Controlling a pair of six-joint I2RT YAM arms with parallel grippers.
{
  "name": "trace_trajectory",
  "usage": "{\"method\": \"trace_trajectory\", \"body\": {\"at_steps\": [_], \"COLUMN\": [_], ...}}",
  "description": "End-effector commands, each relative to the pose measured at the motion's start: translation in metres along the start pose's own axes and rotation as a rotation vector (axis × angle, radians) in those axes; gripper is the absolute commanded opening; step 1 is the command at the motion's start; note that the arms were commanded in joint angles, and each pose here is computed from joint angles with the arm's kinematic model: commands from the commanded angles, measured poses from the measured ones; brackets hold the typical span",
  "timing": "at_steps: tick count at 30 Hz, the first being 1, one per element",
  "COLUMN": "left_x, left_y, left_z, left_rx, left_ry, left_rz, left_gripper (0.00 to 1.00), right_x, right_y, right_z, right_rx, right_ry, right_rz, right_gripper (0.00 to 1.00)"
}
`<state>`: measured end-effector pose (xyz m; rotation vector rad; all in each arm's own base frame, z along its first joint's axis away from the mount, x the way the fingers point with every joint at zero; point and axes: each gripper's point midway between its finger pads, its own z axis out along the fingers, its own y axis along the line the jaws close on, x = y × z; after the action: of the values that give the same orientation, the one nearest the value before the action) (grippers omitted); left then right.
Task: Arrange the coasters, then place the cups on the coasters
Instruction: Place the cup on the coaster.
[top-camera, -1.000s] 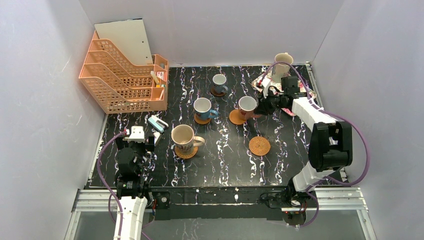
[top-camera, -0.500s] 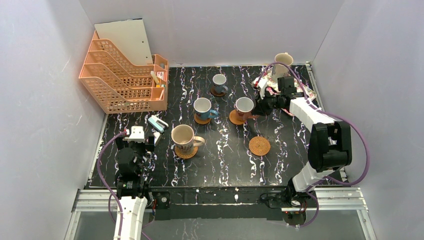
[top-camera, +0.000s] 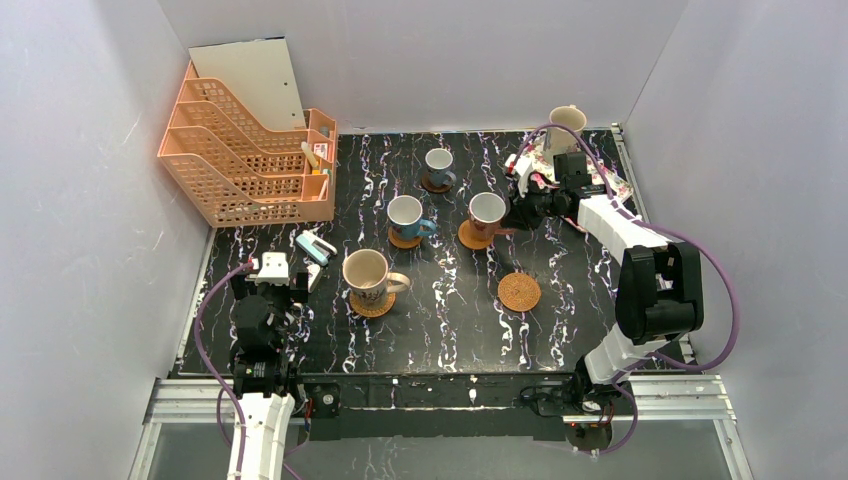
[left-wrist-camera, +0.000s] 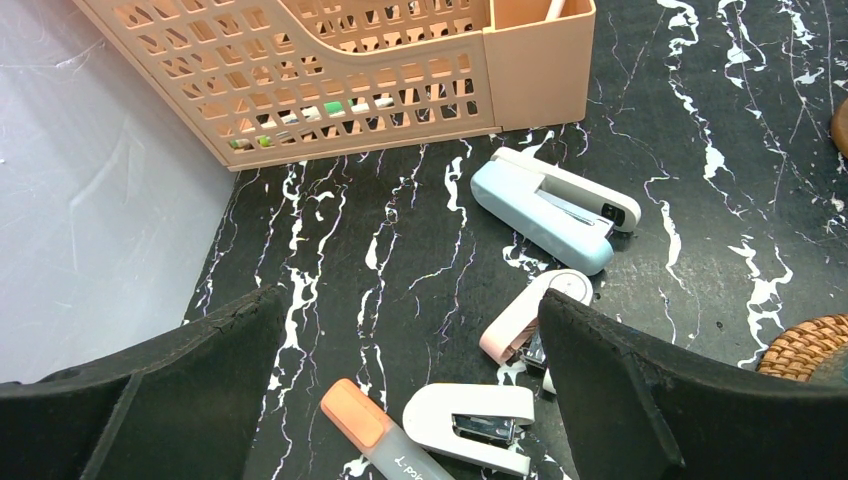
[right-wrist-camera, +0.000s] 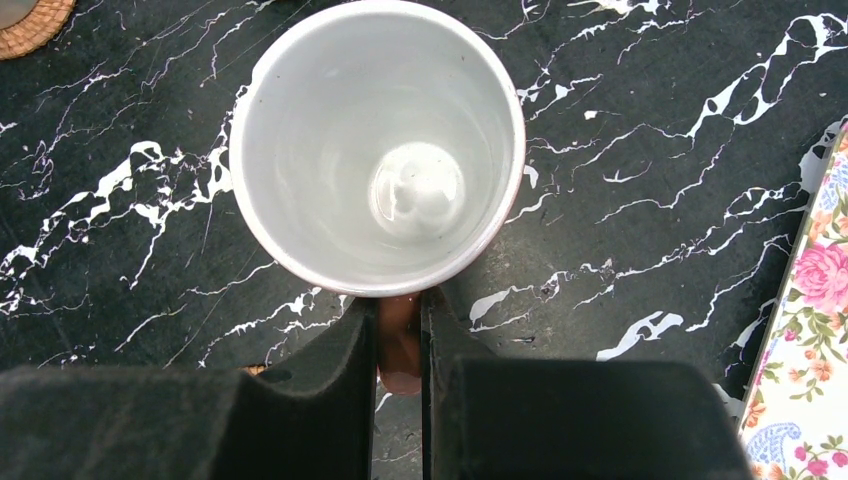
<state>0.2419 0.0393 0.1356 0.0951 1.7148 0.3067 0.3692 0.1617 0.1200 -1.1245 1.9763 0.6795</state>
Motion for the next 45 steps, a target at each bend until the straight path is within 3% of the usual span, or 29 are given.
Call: {"method": "trace_trajectory", "body": {"at_steps": [1,45], "left_x": [0.0013,0.0011], "left_y": [0.0025,0.0026], "left_z": [0.0008,0.0005], "left_rx": [-0.015,-0.015], "left_ry": [-0.005,-0.008], "left_rz": [0.005,0.007], "left_gripper": [0.97,0.97], "right_x": [-0.0297,-0.0333], "right_y": [-0.0019,-0.001], "right_z": [-0.0003,0.0013], "right_rx": [-0.004,-0.001], "right_ry": [-0.085,-0.101], "right_rz": [-0.074,-0.07], "right_gripper": [0.01,0.01]}}
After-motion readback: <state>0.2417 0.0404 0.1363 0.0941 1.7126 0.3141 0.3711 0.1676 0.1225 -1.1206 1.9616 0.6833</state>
